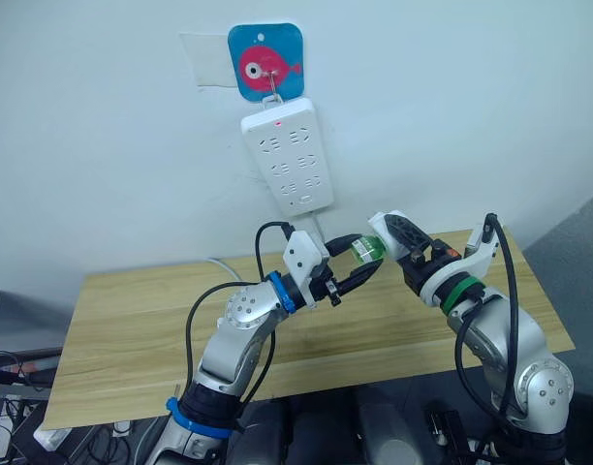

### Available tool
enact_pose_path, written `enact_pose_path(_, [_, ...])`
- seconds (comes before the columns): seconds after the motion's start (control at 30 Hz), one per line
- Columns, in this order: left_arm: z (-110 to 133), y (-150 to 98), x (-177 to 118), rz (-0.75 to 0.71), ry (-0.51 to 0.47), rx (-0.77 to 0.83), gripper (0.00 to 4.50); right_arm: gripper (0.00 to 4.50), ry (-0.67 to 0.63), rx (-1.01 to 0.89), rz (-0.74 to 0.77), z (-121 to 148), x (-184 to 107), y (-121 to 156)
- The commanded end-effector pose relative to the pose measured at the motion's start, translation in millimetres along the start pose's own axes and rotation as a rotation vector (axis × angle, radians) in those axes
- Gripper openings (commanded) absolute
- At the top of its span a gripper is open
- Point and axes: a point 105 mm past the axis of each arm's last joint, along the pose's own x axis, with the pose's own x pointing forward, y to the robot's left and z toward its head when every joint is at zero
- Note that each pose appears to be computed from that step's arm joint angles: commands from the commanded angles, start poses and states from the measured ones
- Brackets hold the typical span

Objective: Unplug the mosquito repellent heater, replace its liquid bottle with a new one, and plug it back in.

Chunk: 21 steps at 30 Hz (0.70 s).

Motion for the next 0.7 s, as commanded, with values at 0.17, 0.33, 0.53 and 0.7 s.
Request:
enact_pose_path(0.17, [5.6,1.8,0.8,0.011,-0.016,0.024,2.27,2.92,0.039,-0.024,0.095,-8.8,-8.9,20.8])
enact_pose_path(0.33, [6.2,3.1,-4.4,-0.053,-0.004,0.051,2.27,4.23,0.119,-0.05,0.12,-9.5,-11.9,17.5])
enact_pose_path(0.53, [10.8,4.9,-16.5,-0.235,0.016,0.083,2.27,4.48,0.312,-0.255,0.198,8.0,-10.1,-0.5])
enact_pose_path(0.7, [13.9,-5.2,-25.9,-0.396,0.023,0.124,2.27,4.48,0.556,-0.264,0.322,19.5,-16.1,-8.9])
